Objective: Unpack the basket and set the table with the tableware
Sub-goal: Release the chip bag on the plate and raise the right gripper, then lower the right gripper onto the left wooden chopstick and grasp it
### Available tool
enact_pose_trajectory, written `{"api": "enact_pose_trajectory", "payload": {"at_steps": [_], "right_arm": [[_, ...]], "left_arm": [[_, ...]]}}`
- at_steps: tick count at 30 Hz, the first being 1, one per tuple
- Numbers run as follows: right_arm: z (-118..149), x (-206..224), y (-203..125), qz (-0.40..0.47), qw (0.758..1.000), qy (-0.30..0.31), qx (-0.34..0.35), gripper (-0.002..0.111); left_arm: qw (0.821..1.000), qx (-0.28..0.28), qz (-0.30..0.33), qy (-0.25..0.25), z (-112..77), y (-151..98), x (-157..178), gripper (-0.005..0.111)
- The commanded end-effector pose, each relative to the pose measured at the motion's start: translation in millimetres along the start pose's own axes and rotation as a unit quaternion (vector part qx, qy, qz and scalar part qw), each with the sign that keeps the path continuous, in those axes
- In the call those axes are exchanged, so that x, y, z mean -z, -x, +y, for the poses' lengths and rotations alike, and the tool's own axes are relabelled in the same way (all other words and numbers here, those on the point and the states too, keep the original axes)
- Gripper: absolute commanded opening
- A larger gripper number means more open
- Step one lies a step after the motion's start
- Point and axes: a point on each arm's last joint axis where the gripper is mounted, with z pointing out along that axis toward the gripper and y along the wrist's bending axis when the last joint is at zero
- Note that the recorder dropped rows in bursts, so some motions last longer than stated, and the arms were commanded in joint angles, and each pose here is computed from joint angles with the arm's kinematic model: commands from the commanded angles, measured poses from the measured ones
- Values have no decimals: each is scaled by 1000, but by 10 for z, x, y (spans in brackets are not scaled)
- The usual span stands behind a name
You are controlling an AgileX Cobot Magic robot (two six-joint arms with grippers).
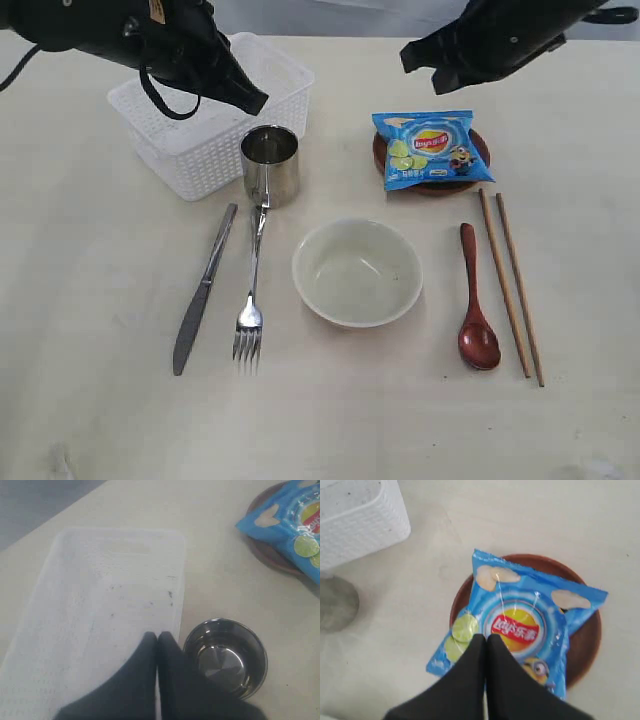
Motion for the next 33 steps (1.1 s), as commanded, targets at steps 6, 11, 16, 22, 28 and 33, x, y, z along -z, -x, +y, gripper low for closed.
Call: {"api": "enact_pose_trajectory", "payload": {"at_steps": [6,11,16,22,28,33], "right_arm": [[-76,56,-629,209,976,-48,-47,13],[-181,-131,-940,205,971,-108,-66,44],[-268,-173,-1082,208,965,-143,-75,44],[-432,-228,-1146,211,963,-107,-131,44],[-462,-422,-1219,228,962,-70,-135,39],[-476,-531,-1253,233,960,-68,-139,34]], "left_arm": [[1000,7,-6,0,8,5,20,0],[1000,7,0,0,7,-5,19,0],[1000,7,0,0,7,-5,19,0],[1000,8,1,-1,6,-7,19,0],[1000,8,1,-1,6,-7,19,0],[1000,8,0,-1,7,-5,19,0]]}}
